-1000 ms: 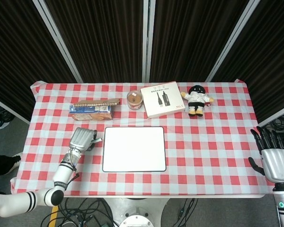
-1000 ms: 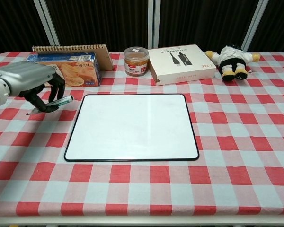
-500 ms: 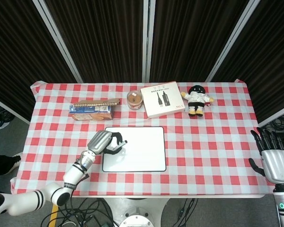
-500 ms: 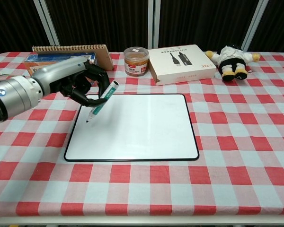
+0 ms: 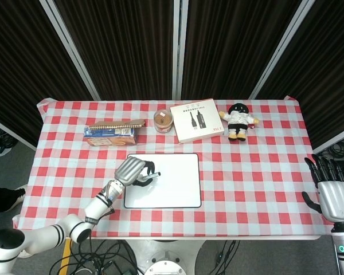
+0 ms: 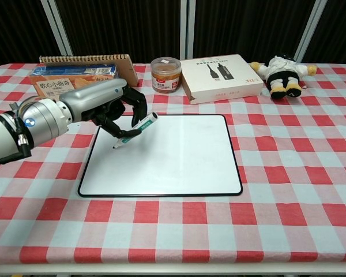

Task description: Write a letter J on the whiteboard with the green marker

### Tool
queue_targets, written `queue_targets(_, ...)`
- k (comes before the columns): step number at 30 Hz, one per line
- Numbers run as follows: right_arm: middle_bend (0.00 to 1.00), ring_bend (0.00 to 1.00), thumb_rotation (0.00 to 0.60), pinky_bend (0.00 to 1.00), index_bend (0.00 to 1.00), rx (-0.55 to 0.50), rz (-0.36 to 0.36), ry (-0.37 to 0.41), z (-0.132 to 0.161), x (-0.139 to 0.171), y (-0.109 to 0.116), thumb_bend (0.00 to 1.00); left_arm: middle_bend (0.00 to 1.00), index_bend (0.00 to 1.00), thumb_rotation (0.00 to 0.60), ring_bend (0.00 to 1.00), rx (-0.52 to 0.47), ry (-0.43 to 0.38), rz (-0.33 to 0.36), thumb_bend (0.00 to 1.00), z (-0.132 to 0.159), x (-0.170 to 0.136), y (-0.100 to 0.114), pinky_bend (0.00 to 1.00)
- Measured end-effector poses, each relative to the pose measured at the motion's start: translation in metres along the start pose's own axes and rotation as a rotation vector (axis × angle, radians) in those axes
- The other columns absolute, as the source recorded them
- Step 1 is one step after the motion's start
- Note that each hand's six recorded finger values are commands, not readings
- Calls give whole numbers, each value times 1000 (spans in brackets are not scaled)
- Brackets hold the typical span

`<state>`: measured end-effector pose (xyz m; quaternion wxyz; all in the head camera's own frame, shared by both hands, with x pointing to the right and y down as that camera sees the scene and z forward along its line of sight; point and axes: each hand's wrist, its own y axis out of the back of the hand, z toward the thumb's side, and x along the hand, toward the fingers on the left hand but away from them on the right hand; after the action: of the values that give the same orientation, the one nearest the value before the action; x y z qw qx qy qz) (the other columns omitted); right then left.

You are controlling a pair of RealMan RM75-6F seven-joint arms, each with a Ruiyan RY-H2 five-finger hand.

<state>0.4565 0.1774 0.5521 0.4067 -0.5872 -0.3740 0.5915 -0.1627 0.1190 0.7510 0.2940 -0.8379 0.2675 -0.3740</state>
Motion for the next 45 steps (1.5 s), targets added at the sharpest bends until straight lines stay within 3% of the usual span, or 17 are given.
queue_targets(12, 19, 0, 600, 0, 0, -3, 2, -11, -4, 1, -1, 196, 574, 536, 600, 824, 22, -2, -15, 417, 2, 5, -5, 898)
queue_targets(24, 19, 0, 600, 0, 0, -9, -13, -43, -18, 8, 5, 195, 574, 536, 600, 824, -15, -49, -39, 416, 42, 30, -19, 897)
queue_targets(31, 19, 0, 600, 0, 0, -17, -18, -39, -22, 8, 7, 194, 574, 536, 600, 824, -49, -78, 11, 416, 58, 31, -1, 897)
queue_targets(36, 19, 0, 600, 0, 0, -26, -11, -25, -22, 5, 4, 192, 574, 536, 600, 824, -45, -60, 38, 417, 51, 21, 14, 897)
queue_targets(45, 19, 0, 600, 0, 0, -23, -8, -21, -21, 5, 3, 193, 573, 536, 600, 823, -36, 0, 13, 417, 35, 18, -2, 897)
